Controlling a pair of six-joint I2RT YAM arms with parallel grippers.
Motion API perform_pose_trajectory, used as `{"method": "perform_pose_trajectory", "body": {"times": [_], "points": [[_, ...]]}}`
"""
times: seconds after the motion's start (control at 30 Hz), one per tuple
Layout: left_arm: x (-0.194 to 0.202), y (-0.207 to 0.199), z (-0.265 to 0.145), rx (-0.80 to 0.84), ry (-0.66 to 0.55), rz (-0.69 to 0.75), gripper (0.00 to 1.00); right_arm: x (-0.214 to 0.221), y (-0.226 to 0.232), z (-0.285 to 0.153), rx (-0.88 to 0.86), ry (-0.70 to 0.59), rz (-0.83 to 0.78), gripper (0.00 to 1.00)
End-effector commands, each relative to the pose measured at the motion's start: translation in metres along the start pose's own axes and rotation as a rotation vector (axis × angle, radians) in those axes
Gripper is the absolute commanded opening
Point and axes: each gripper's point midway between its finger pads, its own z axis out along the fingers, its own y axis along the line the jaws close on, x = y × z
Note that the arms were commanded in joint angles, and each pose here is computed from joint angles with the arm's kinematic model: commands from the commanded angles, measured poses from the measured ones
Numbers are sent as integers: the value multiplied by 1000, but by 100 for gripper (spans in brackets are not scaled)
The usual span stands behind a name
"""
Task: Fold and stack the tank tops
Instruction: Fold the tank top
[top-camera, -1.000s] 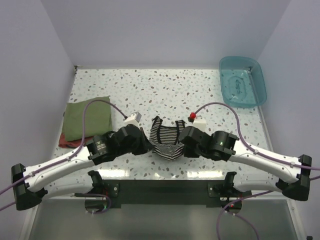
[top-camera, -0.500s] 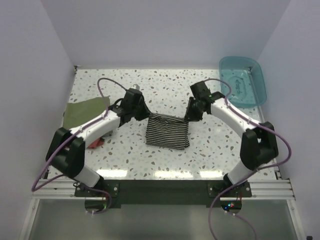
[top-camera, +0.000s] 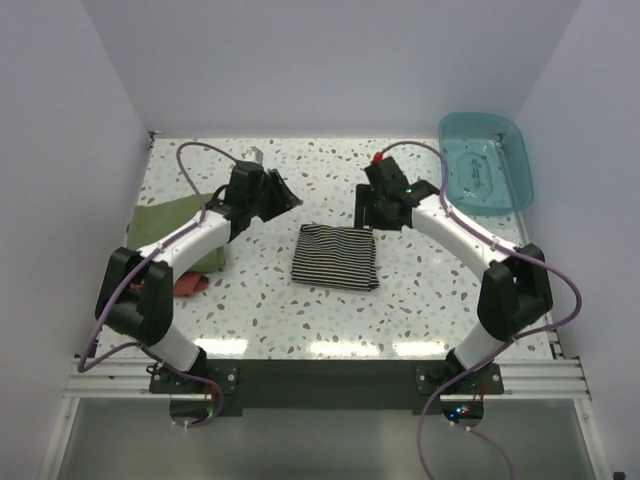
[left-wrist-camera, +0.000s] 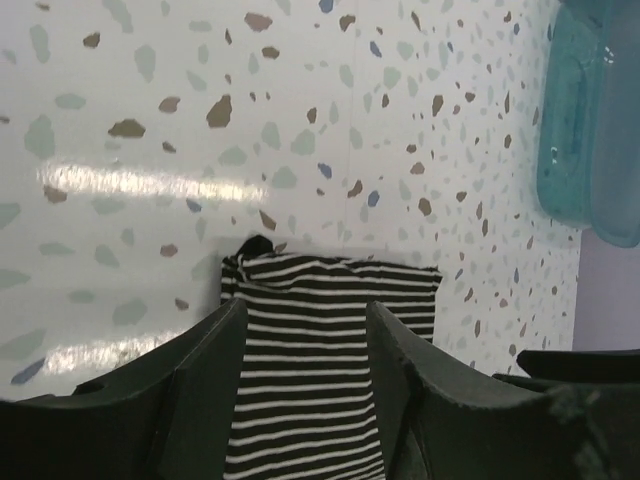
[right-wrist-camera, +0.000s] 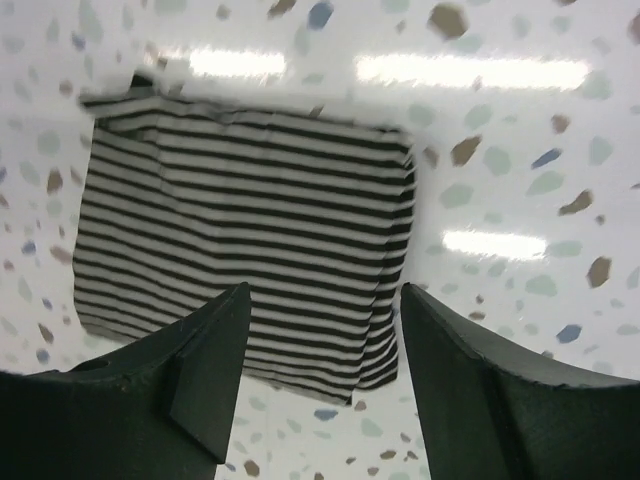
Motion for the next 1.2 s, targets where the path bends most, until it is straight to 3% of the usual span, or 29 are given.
{"method": "perform_pose_trajectory", "body": {"times": [0.0, 0.23, 0.5, 0.8, 1.17], "points": [[40, 25, -21, -41, 62, 16, 56, 39, 20, -10, -2, -18, -106, 65], [109, 56, -37, 16, 201, 68, 73, 91, 47, 27, 19, 70, -209, 65], [136, 62, -29, 66, 301, 90, 81, 135, 23, 62, 86, 187, -279, 72], [159, 78, -12, 45, 390, 76, 81, 130, 31, 62, -61, 200, -250, 73], [204, 133, -16, -240, 469, 91, 74, 107, 33, 54, -169, 198, -186, 72]]}}
